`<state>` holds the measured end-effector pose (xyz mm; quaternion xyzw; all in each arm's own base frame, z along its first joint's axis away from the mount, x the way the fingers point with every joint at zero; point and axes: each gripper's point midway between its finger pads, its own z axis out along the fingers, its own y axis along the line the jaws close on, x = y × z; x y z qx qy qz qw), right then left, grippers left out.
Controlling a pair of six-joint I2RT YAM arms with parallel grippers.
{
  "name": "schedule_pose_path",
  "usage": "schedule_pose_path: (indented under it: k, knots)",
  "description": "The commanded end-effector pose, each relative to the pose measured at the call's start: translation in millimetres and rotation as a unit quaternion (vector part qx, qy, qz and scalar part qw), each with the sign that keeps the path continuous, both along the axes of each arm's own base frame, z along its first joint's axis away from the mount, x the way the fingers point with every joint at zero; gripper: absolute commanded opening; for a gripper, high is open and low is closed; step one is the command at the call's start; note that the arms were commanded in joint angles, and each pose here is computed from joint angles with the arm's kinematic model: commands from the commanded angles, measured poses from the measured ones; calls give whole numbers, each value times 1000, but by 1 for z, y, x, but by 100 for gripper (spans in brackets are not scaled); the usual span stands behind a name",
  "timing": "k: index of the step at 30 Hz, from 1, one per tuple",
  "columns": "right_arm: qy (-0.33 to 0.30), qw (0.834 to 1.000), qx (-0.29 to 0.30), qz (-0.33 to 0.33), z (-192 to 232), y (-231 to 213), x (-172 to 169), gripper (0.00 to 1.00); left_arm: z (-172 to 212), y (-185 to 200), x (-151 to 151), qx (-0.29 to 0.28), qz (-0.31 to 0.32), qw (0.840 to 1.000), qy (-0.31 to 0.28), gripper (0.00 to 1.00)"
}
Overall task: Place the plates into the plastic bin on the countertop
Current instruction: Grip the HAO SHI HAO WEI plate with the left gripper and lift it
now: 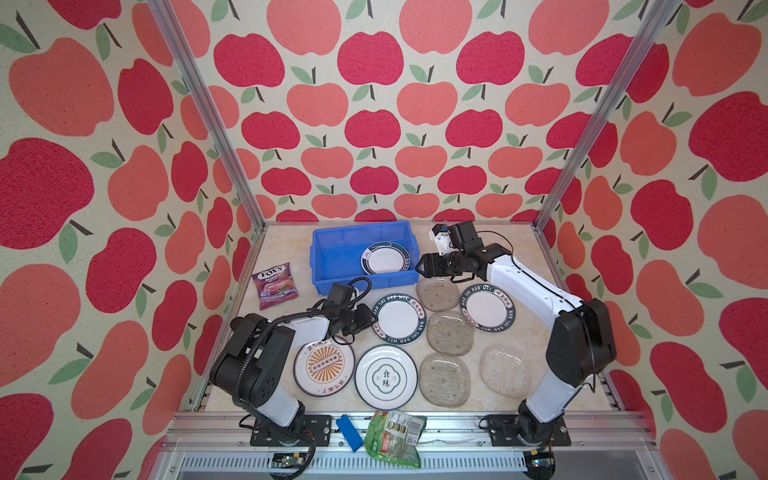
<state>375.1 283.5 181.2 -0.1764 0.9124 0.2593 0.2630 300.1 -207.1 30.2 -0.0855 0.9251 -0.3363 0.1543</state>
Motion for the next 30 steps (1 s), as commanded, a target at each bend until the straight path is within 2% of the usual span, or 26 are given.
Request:
schedule_pose_path:
  k: [1,4,6,11,18,23,26,30]
  knots:
    - [5,1000,4,2,-1,3,0,73,5,-5,12,-13,-11,1000,-14,38]
    - [5,1000,5,2,-2,3,0,73,-2,-6,11,-18,-12,1000,-5,34]
    - [7,1000,3,1,-5,2,-1,73,-6,-7,12,-30,-10,1000,4,26]
    - [7,1000,4,-2,-5,0,1,73,-14,-7,11,-36,-8,999,14,23]
    - [6,1000,9,-4,-5,0,1,73,-10,-2,10,-36,-3,999,11,10]
    - [4,1000,12,-5,-5,1,3,73,7,4,13,-32,-2,999,-3,0]
    - [4,1000,20,-4,-1,4,3,73,23,5,8,-31,-10,999,-5,0]
    - [-4,1000,30,-6,9,3,3,73,64,5,-9,-26,-31,999,-23,0]
